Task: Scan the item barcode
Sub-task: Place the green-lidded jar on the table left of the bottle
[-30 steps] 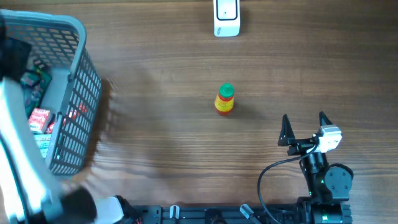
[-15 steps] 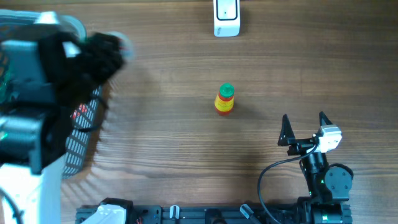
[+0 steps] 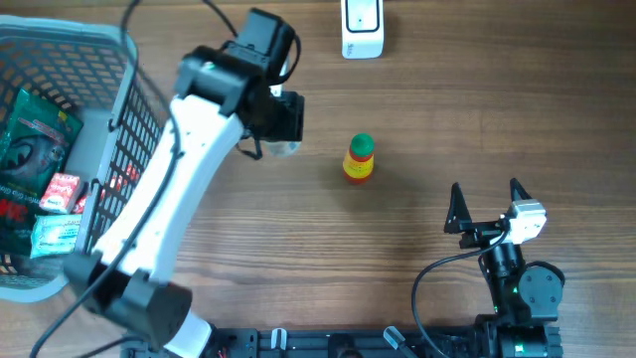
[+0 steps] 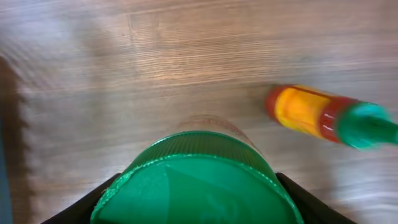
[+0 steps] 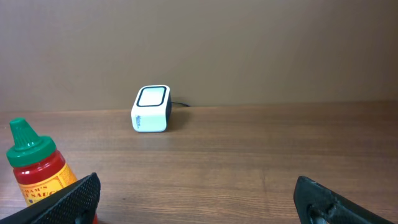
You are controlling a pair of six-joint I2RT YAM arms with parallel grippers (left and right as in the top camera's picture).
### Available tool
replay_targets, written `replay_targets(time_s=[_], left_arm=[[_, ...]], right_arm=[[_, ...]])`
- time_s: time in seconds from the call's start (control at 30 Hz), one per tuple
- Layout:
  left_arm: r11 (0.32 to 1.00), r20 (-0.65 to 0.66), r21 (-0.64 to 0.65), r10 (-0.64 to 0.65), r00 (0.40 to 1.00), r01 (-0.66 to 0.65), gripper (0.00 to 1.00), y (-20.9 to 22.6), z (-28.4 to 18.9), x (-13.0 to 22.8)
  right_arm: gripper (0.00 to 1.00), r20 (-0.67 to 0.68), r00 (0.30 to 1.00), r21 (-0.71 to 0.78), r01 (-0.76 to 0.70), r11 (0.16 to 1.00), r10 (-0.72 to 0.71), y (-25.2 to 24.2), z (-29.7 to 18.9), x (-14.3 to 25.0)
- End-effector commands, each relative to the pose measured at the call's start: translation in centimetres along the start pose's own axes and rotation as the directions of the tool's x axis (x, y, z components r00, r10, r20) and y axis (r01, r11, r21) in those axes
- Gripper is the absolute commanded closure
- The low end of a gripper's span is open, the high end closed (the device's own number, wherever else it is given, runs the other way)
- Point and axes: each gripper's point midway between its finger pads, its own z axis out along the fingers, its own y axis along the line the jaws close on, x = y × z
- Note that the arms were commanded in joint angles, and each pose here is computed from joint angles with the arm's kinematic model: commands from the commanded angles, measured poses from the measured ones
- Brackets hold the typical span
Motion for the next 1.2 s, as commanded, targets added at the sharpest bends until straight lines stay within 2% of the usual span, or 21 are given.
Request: replay_targets(time_s=[0.0,0.17,0.37,0.53,0.6,0.67,0.8,0.93,1.03,1.07,1.17], left_arm=[[0.998,-0.068,-0.035,0.057,0.996,-0.060,0.39,0.4,5.0,1.3],[0.996,-0.041,-0.019,0.084,0.996,-0.085,0.39,-0.4,10.8,2.7],[0.988,0.014,0.010,0.153,0.988,-0.153,0.39,-2.1,14.0,3.7],[0.986,-0.002,0.005,0.165,0.986,-0.165,0.38,-2.1,14.9,4.9],[0.986,-0.005,0.004,0.164,0.986,-0.164,0.27,-2.1,14.9,4.9],[0.986,0.008,0.008,0.164,0.986,-0.164,0.00,-2.2,14.5,4.6],[0.987,0.085,0.029,0.156,0.984,-0.159,0.00,-2.9,10.2,2.5],[0.989,0.251,0.024,0.134,0.959,-0.144,0.00,-2.9,1.3,-1.0],[0.994,0.399,-0.060,0.110,0.910,-0.094,0.00,-0.9,-5.2,-2.8],[0.994,0.488,-0.103,0.092,0.868,-0.047,0.00,0.5,-8.7,-3.4],[0.980,0.628,-0.181,0.052,0.777,0.081,0.00,3.8,-14.1,-3.4]], right_arm=[[0.00,0.011,1.000,-0.003,0.014,1.000,-0.014,0.1,0.0,-0.2],[0.00,0.012,1.000,-0.003,0.015,1.000,-0.015,0.1,0.0,-0.2],[0.00,0.012,1.000,-0.003,0.015,1.000,-0.015,0.1,0.0,-0.2],[0.00,0.011,1.000,-0.002,0.015,1.000,-0.015,0.1,0.0,-0.2],[0.00,0.011,1.000,-0.003,0.015,1.000,-0.015,0.1,0.0,-0.2],[0.00,0.012,1.000,-0.003,0.015,1.000,-0.015,0.1,0.0,-0.2],[0.00,0.012,1.000,-0.003,0.015,1.000,-0.015,0.1,0.0,-0.2],[0.01,0.012,1.000,-0.003,0.015,1.000,-0.015,0.1,0.0,-0.2],[0.00,0.012,1.000,-0.003,0.015,1.000,-0.015,0.1,0.0,-0.2],[0.00,0.012,1.000,-0.003,0.015,1.000,-0.015,0.1,0.0,-0.2],[0.00,0.012,1.000,-0.002,0.015,1.000,-0.015,0.1,0.0,-0.2]])
